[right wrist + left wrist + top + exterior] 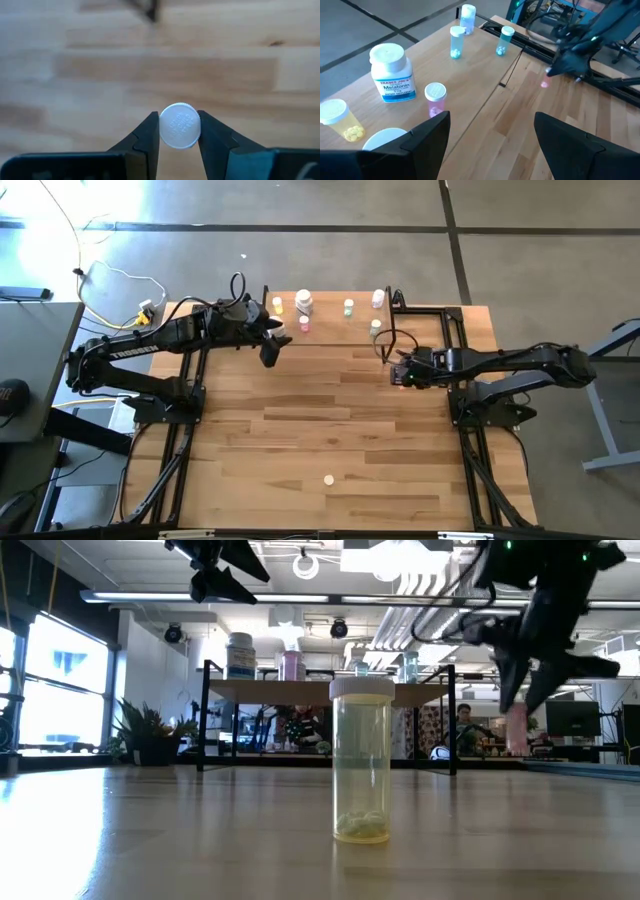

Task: Pick and place medicine bottles onto shelf by color
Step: Put the pink medicine bottle on the shelf

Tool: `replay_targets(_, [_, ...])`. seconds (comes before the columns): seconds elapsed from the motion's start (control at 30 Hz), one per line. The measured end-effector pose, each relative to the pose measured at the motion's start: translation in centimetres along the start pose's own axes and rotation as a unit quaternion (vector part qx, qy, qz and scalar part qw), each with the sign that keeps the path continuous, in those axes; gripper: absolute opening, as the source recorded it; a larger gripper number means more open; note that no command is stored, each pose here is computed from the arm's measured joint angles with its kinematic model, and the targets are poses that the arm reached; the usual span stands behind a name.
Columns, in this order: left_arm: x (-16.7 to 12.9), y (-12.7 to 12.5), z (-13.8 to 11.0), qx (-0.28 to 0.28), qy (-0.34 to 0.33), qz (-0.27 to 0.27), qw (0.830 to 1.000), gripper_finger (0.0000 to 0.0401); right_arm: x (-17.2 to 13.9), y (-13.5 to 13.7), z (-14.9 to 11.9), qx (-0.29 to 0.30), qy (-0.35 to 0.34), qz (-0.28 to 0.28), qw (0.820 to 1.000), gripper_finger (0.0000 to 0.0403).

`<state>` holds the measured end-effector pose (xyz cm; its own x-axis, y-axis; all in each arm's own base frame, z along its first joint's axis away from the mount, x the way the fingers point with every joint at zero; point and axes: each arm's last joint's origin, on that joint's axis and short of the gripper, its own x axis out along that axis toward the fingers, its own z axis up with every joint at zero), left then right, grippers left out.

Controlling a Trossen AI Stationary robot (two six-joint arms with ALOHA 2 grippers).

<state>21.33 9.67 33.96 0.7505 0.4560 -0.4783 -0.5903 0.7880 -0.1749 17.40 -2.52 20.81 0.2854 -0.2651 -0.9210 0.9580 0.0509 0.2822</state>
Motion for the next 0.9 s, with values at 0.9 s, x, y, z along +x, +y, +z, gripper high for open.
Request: replay_targets(0.9, [0.0,0.2,0.1,0.016,-0.011,0.038,0.999,0.0280,-12.5,10.1,9.8,-0.226,-0.211,0.130,0.942,0.0094])
